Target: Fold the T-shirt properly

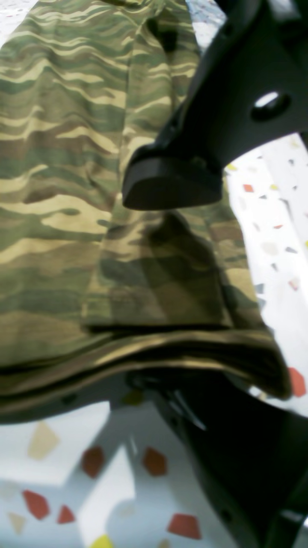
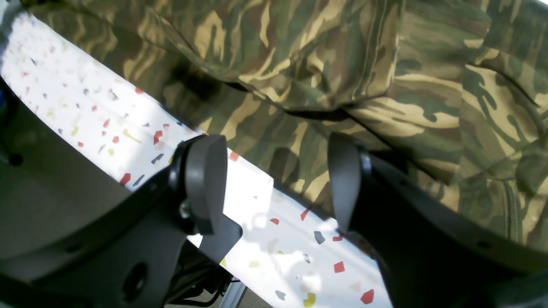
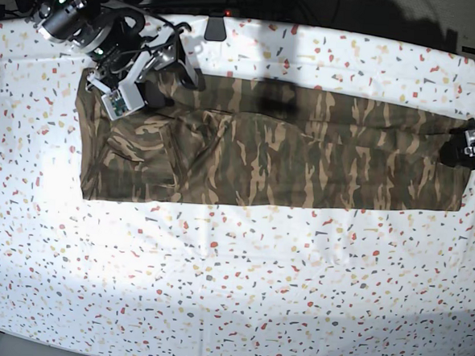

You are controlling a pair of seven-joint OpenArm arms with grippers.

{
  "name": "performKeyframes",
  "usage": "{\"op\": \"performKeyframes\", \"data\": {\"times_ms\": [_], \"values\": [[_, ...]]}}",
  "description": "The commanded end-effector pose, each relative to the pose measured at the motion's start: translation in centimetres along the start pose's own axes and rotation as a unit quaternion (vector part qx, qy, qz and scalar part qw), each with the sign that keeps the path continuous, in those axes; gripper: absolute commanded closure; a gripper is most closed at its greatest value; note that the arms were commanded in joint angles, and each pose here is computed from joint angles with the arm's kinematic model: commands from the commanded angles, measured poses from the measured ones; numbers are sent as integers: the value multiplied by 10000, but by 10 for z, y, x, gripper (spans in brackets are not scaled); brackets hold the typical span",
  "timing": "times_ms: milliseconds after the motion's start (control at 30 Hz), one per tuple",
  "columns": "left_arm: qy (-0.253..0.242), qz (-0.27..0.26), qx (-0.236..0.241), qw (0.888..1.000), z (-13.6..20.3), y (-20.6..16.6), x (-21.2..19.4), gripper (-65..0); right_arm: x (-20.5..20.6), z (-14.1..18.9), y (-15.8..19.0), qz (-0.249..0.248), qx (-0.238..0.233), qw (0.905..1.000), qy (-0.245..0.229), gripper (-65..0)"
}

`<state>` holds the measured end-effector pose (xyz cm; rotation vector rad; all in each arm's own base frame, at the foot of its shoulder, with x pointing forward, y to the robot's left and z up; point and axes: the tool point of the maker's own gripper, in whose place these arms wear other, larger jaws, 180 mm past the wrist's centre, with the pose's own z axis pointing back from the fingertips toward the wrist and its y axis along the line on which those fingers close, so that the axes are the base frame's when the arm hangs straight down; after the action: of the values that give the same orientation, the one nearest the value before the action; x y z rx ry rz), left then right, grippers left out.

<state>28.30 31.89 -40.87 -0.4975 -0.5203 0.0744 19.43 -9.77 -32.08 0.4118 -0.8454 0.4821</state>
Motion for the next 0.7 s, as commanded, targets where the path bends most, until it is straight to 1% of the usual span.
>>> {"op": "performKeyframes", "data": {"times_ms": [0, 133, 267, 333, 367, 400, 433, 500, 533, 600, 667], "values": [[-134, -91, -46, 9999, 5, -3, 13, -444, 13, 3, 4, 48, 88, 9996, -255, -368], [-238, -59, -111, 9996, 2, -6, 15, -444, 14, 3, 4, 41, 96, 9996, -261, -368], [-531, 83, -389, 9978, 3, -16, 26, -444, 14, 3, 4, 39, 96, 9996, -262, -368], [-540, 72, -365, 9978, 3, -15, 26, -440, 14, 3, 4, 39, 96, 9996, -262, -368], [-505, 45, -312, 9982, 3, -13, 25, -410, 14, 3, 4, 39, 96, 9996, -260, -368], [-456, 9, -241, 9987, 3, -11, 23, -350, 14, 3, 4, 38, 97, 9996, -261, -368], [-414, -18, -189, 9990, 3, -9, 22, -258, 14, 3, 4, 39, 96, 9996, -260, -368], [-455, -24, -176, 9988, 3, -8, 23, -21, 13, 3, 4, 40, 96, 9997, -239, -368], [-556, -23, -176, 9983, 3, -9, 27, 0, 13, 3, 4, 39, 97, 9997, -238, -368], [-830, -16, -178, 9964, 5, -9, 37, 0, 13, 3, 4, 39, 97, 9997, -233, -368], [-962, -10, -191, 9952, 5, -9, 41, 0, 13, 3, 4, 39, 97, 9997, -233, -368]]}}
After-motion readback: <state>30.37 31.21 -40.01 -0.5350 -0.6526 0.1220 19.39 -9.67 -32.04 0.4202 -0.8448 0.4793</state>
